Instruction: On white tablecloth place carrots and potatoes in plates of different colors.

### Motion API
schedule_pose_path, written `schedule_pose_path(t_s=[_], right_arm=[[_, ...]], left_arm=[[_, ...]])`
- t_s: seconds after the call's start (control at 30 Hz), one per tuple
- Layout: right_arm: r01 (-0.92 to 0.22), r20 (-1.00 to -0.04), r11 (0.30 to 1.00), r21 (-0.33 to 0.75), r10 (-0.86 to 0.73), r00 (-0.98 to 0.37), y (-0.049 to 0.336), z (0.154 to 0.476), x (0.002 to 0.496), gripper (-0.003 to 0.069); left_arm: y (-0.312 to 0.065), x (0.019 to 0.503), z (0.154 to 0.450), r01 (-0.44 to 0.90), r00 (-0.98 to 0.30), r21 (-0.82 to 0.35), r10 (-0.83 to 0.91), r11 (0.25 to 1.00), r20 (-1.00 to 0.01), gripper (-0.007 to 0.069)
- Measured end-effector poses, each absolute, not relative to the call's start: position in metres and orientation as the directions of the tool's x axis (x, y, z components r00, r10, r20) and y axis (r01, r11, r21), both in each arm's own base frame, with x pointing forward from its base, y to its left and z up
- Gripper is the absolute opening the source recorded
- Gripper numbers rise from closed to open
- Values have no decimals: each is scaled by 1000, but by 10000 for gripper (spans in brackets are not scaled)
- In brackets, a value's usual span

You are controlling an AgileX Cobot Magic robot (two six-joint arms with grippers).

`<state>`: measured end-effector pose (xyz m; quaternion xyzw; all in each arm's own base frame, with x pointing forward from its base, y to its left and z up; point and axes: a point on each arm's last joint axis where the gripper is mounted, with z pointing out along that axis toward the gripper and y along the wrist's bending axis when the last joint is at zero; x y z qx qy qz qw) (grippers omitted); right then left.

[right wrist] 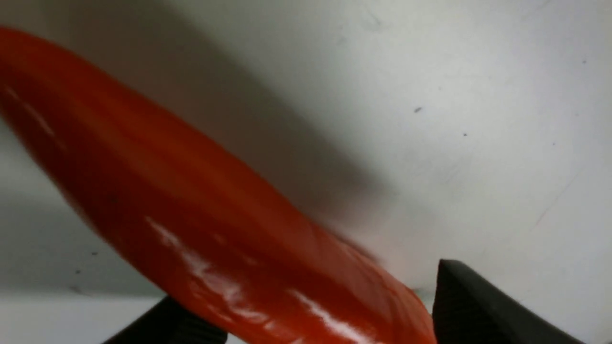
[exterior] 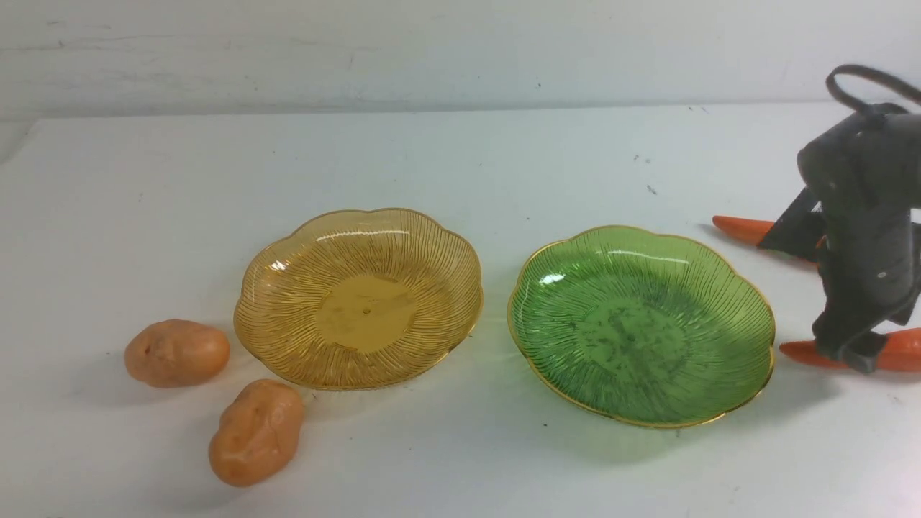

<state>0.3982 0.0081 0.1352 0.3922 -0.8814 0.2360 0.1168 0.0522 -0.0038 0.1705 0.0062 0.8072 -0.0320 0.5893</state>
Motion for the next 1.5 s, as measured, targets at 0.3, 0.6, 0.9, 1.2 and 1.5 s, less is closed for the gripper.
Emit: schedule_pose_path(t_s=[0.3, 0.6, 0.9, 1.2, 1.5], right_arm=[[-722, 379, 619, -309, -615, -691, 10, 134, 396, 246], [-600, 215, 701, -386, -564, -797, 13, 173, 397, 252], [-284, -295, 955, -87, -297, -908, 49, 297, 361, 252], [-386, -390, 918, 93, -323, -862, 109, 284, 368, 252], [-428, -292, 902, 60, -395, -871, 133, 238, 378, 450]], left_arm=[[-4, 52, 170, 48, -305, -44, -28, 998, -952, 0], [-4, 52, 170, 48, -305, -44, -28, 998, -952, 0], [-4, 52, 170, 48, -305, -44, -28, 998, -952, 0], [-4, 52, 170, 48, -305, -44, -28, 998, -952, 0], [-6, 52, 171, 40, -304, -147, -128, 988, -944, 0]])
